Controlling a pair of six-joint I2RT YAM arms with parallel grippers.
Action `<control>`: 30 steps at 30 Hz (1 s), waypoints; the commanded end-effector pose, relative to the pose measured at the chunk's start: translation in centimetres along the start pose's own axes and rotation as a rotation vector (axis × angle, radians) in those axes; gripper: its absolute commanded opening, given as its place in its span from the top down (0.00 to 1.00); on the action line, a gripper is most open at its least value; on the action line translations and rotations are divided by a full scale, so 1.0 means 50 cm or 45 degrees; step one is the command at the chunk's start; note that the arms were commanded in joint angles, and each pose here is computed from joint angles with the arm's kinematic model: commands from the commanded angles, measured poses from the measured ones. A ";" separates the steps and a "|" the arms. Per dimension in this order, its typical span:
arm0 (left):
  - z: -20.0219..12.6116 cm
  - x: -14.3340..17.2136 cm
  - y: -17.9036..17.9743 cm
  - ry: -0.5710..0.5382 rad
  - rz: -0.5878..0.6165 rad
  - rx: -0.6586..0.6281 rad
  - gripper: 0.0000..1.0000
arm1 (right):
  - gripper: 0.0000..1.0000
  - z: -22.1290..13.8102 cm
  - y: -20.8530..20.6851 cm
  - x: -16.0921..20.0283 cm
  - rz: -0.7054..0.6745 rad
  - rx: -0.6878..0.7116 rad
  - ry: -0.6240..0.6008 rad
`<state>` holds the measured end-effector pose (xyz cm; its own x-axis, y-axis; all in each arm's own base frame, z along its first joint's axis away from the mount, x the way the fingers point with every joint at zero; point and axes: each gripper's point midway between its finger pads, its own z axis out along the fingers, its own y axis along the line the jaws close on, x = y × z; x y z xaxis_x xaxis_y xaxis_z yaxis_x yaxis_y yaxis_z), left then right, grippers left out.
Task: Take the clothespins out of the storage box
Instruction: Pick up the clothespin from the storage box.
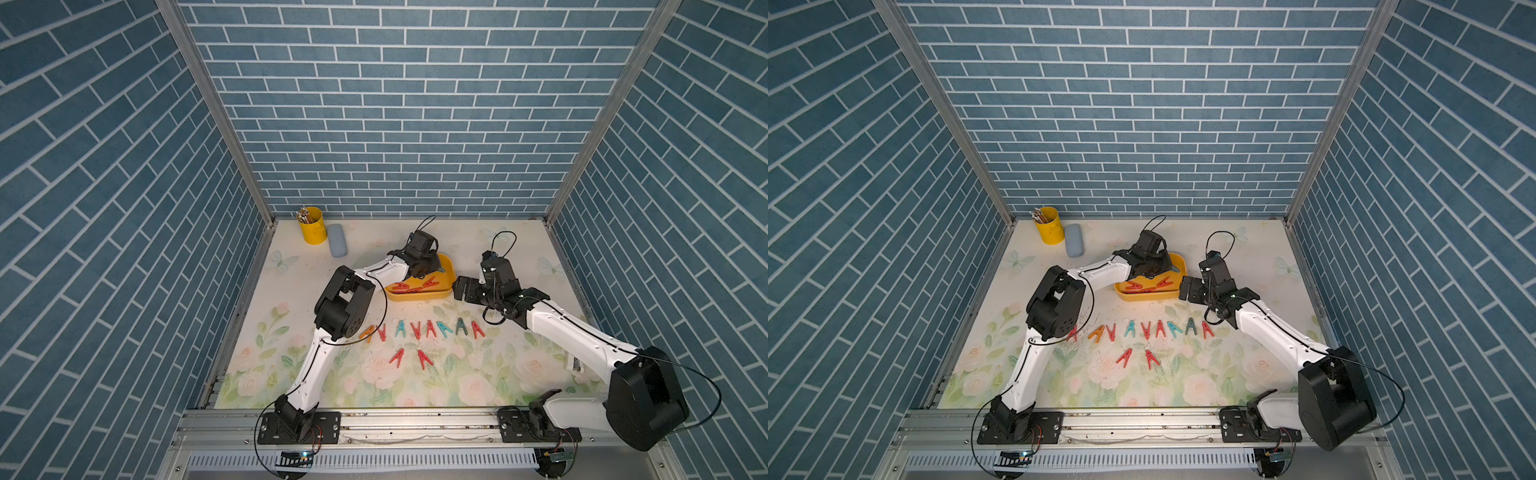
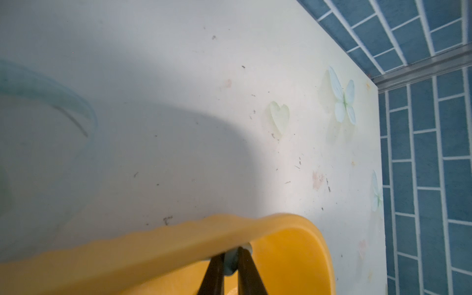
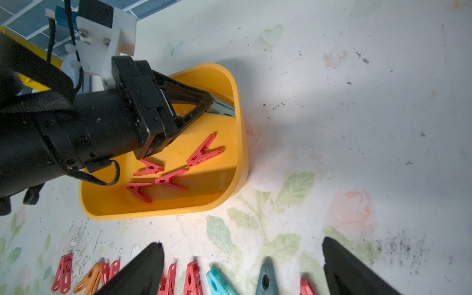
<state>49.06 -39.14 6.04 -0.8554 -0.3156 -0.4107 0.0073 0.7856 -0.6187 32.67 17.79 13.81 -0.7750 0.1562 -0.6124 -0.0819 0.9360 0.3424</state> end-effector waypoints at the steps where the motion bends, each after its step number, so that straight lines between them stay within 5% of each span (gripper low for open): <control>1: 0.012 0.006 0.015 0.012 0.003 -0.022 0.92 | 0.00 -0.007 -0.002 -0.003 -0.017 -0.005 -0.015; 15: -0.107 -0.007 -0.003 -0.041 0.012 -0.040 0.96 | 0.01 -0.012 0.035 -0.016 -0.044 -0.122 -0.035; 30: -0.363 0.049 0.091 -0.078 0.034 -0.268 0.98 | 0.01 -0.020 0.137 -0.017 -0.221 -0.324 -0.058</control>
<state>39.62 -29.14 15.28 -0.8084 -0.3473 -0.4752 -0.0469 0.8429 -0.5361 32.01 22.00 15.75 -0.7463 0.0582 -0.6630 -0.2842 0.8729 0.3966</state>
